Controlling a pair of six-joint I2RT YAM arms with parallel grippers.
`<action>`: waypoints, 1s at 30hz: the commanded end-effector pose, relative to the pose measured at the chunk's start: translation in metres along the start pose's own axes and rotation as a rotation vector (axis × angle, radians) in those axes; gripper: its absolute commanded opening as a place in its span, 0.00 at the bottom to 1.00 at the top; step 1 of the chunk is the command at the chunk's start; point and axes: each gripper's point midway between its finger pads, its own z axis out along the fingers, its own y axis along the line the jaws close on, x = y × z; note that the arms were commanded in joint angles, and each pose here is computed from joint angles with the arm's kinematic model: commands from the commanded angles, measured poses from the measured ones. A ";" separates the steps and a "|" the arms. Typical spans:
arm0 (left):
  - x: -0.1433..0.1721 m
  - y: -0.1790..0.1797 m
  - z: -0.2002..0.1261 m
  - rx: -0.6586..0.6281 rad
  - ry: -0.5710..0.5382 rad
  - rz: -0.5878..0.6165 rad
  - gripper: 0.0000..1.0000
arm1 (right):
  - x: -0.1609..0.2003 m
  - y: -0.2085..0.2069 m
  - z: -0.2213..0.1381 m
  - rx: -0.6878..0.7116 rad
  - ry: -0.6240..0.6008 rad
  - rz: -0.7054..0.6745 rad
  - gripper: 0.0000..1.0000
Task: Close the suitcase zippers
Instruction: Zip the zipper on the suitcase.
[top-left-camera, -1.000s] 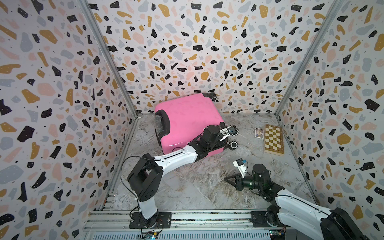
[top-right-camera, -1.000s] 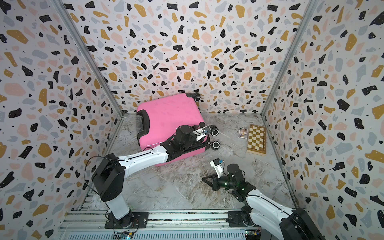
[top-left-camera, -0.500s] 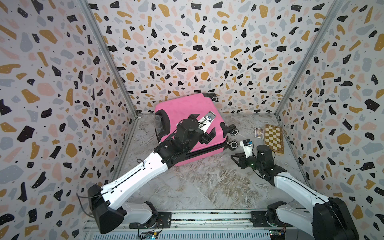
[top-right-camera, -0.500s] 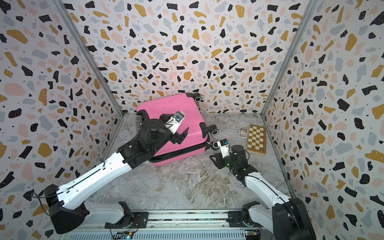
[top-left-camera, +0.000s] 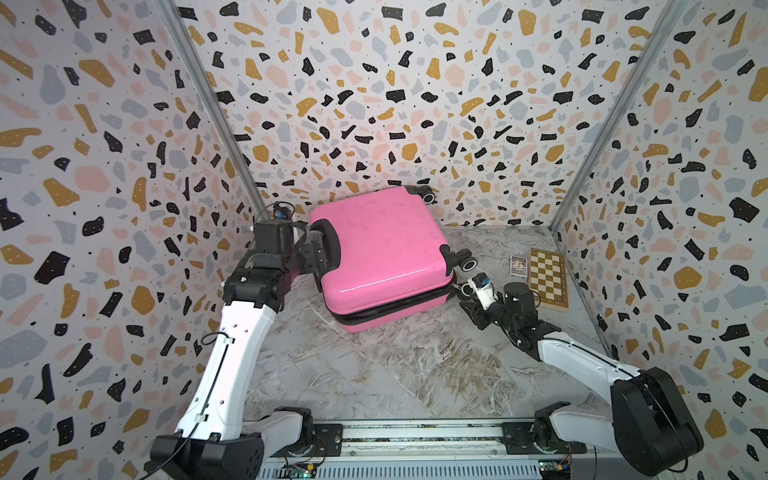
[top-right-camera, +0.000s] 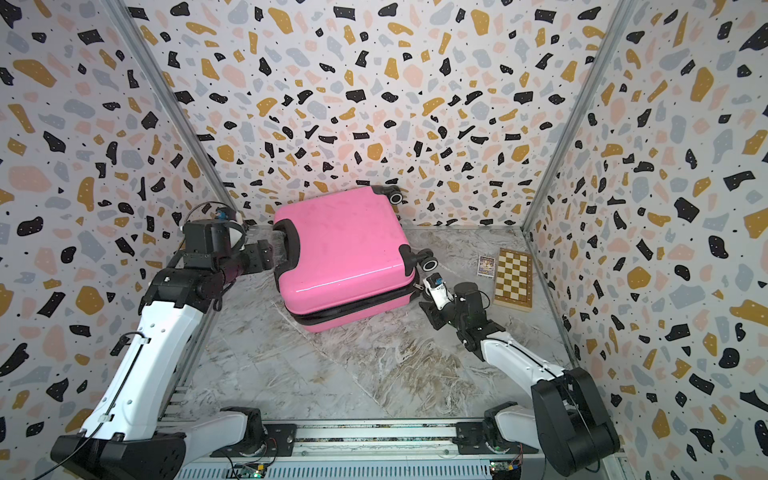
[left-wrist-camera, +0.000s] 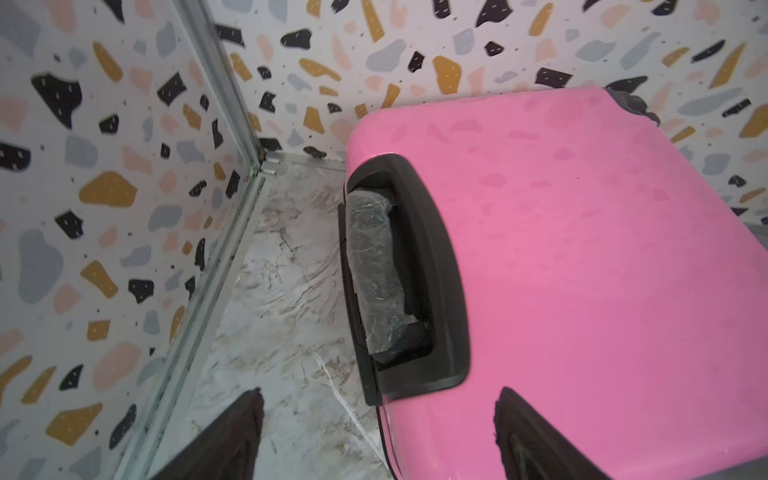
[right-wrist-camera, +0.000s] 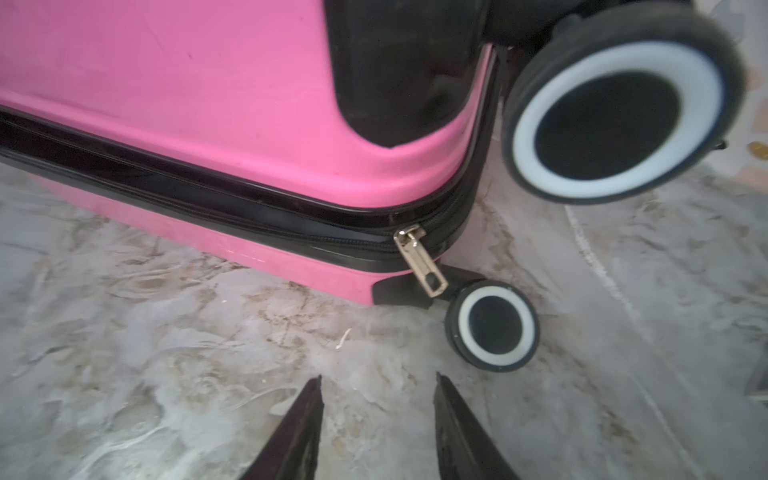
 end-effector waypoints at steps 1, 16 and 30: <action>-0.002 0.003 0.018 0.100 0.061 -0.156 0.84 | -0.012 -0.016 0.008 0.070 -0.006 -0.126 0.45; -0.006 0.022 0.102 0.182 0.164 -0.296 0.76 | -0.022 -0.034 0.044 0.113 0.044 -0.274 0.40; 0.013 0.016 0.132 0.230 0.250 -0.302 0.76 | -0.027 -0.015 0.067 0.052 0.093 -0.378 0.37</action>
